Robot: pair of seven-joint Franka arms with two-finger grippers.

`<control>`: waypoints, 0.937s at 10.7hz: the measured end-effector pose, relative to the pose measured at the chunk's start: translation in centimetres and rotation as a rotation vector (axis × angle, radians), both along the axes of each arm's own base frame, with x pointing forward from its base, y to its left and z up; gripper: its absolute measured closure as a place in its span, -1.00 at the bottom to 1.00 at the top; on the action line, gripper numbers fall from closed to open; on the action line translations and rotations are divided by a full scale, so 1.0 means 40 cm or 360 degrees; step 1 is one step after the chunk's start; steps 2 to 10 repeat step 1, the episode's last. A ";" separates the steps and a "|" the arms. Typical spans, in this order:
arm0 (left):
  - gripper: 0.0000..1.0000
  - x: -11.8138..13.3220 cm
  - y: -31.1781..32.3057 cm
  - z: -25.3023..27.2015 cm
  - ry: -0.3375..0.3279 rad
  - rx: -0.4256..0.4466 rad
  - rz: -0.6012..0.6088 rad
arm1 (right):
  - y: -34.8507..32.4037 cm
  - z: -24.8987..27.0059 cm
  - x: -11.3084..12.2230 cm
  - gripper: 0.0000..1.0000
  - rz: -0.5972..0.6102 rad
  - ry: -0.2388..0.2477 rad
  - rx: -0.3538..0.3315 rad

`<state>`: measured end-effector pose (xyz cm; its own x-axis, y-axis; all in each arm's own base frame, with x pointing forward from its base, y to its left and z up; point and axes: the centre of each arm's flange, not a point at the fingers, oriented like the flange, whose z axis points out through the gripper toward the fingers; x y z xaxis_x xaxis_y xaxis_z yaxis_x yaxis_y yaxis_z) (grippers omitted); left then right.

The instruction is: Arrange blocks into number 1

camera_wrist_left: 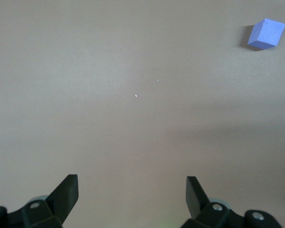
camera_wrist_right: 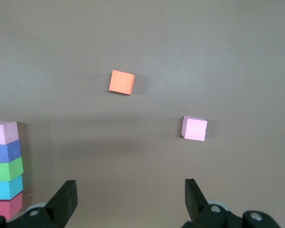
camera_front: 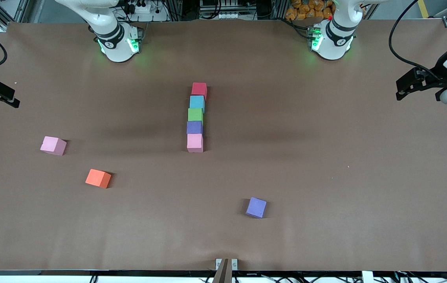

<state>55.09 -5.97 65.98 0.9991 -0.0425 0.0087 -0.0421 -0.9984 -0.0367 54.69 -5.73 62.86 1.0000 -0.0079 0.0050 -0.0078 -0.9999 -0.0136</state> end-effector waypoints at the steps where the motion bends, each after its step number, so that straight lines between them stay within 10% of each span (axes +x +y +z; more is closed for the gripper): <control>1: -1.00 0.000 0.001 0.002 -0.0001 -0.0001 0.0001 | 0.000 0.000 0.000 -1.00 0.0001 -0.0001 -0.0001; 10: -1.00 0.000 0.001 0.002 -0.0001 -0.0001 0.0001 | 0.000 0.000 0.000 -1.00 0.0001 -0.0001 -0.0001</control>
